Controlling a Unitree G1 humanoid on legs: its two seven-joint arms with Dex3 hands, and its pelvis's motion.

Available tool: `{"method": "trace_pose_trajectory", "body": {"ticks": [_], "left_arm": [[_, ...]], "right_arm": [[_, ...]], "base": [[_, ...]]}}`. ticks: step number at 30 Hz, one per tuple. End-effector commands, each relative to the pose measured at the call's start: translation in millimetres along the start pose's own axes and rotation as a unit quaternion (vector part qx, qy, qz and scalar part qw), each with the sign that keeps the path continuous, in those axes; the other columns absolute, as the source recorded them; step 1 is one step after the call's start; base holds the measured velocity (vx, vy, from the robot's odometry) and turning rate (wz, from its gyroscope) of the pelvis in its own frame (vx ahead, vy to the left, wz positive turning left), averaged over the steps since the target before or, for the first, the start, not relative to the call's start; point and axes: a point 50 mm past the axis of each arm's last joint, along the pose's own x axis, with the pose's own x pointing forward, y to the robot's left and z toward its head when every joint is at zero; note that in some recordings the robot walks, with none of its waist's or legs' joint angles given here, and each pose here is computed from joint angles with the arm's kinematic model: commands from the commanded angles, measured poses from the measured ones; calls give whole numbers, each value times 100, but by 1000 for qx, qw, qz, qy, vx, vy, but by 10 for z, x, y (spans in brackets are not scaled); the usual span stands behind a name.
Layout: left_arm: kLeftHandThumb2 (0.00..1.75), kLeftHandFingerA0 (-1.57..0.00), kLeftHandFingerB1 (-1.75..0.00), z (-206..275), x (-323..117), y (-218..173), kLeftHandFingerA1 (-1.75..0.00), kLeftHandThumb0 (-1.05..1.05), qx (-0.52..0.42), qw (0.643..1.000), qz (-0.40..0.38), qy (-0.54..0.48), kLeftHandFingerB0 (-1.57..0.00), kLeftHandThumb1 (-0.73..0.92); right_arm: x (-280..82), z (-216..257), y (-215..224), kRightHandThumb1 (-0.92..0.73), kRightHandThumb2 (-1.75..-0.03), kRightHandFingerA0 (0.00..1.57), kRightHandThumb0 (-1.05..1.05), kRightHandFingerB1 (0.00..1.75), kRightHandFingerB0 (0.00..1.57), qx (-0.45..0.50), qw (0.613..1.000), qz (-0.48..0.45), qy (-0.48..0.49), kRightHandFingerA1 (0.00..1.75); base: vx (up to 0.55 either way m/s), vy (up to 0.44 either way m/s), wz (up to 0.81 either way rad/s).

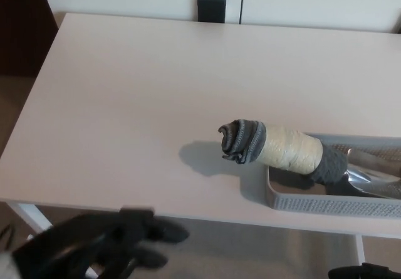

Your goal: The robot walks towards a desk on which a shovel is kept on the left hand side and a container is kept on the right hand side. The robot picks up the shovel using its left hand and places it in the container.

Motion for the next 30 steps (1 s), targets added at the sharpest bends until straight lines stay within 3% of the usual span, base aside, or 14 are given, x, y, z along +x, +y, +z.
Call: {"method": "trace_pose_trajectory", "body": {"ticks": [1, 3, 4, 9, 10, 11, 14, 15, 17, 20, 24, 25, 28, 30], "left_arm": [[114, -26, -47, -513, -510, -301, -47, -81, 7, 983, -184, 23, -30, 78], [115, -22, -48, -820, -366, -270, -45, -91, 3, 982, -149, 117, -33, 76], [68, -28, -35, -859, -347, -266, -37, -89, -4, 981, -148, 123, -34, 90], [67, -26, -38, -1202, -161, -184, -43, -90, -44, 978, -107, 172, -34, 90], [114, -13, -53, -1390, -99, -184, -49, -91, -53, 980, -29, 192, -35, 69], [67, -27, -40, -1462, -73, -186, -47, -93, -54, 979, 6, 198, -36, 90], [71, -24, -41, -1578, 40, -147, -48, -93, -37, 973, 63, 217, -34, 92], [122, -20, -54, -1631, 86, -123, -53, -93, -17, 969, 86, 231, -34, 78], [124, -27, -52, -1712, 123, -101, -55, -93, 22, 959, 118, 257, -31, 81], [73, -31, -46, -1862, 132, -73, -57, -85, 37, 940, 200, 274, -27, 92], [69, -5, -38, -2067, -26, -158, -39, -79, 27, 912, 244, 327, -19, 92], [111, -3, -48, -2155, -116, -190, -43, -80, 28, 904, 245, 349, -11, 73], [112, -2, -45, -2217, -179, -197, -42, -83, 31, 898, 244, 366, -11, 73], [68, -2, -35, -2255, -221, -145, -39, -79, 15, 892, 253, 375, -12, 91]], "right_arm": [[-62, -164, -77, -55, -55, 71, -22, 49, 58, -14, 999, -18, 30, 54], [-58, -157, -66, -57, -56, 73, -23, 49, 59, -25, 999, -19, 26, 54], [-59, -156, -66, -57, -56, 73, -23, 49, 58, -25, 999, -19, 26, 54], [-56, -155, -66, -57, -56, 72, -24, 48, 57, -23, 999, -19, 26, 53], [-81, -206, -50, -57, -56, 69, -30, 46, 54, -21, 999, -21, 31, 53], [-90, -225, -44, -57, -56, 67, -33, 46, 53, -22, 999, -22, 32, 52], [-111, -253, -49, -58, -56, 63, -39, 45, 50, -9, 999, -27, 26, 51], [-115, -253, -41, -59, -57, 59, -41, 45, 48, -4, 999, -27, 23, 51], [-140, -272, -17, -61, -58, 53, -43, 43, 44, 4, 1000, -24, 17, 50], [-191, -325, 20, -61, -58, 43, -51, 40, 36, 19, 999, -31, 15, 47], [-342, -479, 45, -67, -61, 35, -60, 36, 27, 11, 999, -41, 26, 44], [-392, -522, 49, -67, -59, 34, -55, 37, 27, 5, 999, -38, 28, 45], [-429, -556, 43, -48, -90, 32, -55, 48, 16, 0, 999, -39, 29, 58], [-438, -554, 45, -66, -59, 32, -53, 37, 25, 19, 999, -40, 27, 45]], "base": [[0, 0, 0], [0, 0, 0], [0, 0, 0], [0, 0, 0], [0, 0, 0], [0, 0, 0], [0, 0, 0], [0, 0, 0], [0, 0, 0], [0, 0, 0], [0, 0, 0], [0, 0, 0], [0, 0, 0], [0, 0, 0]]}}
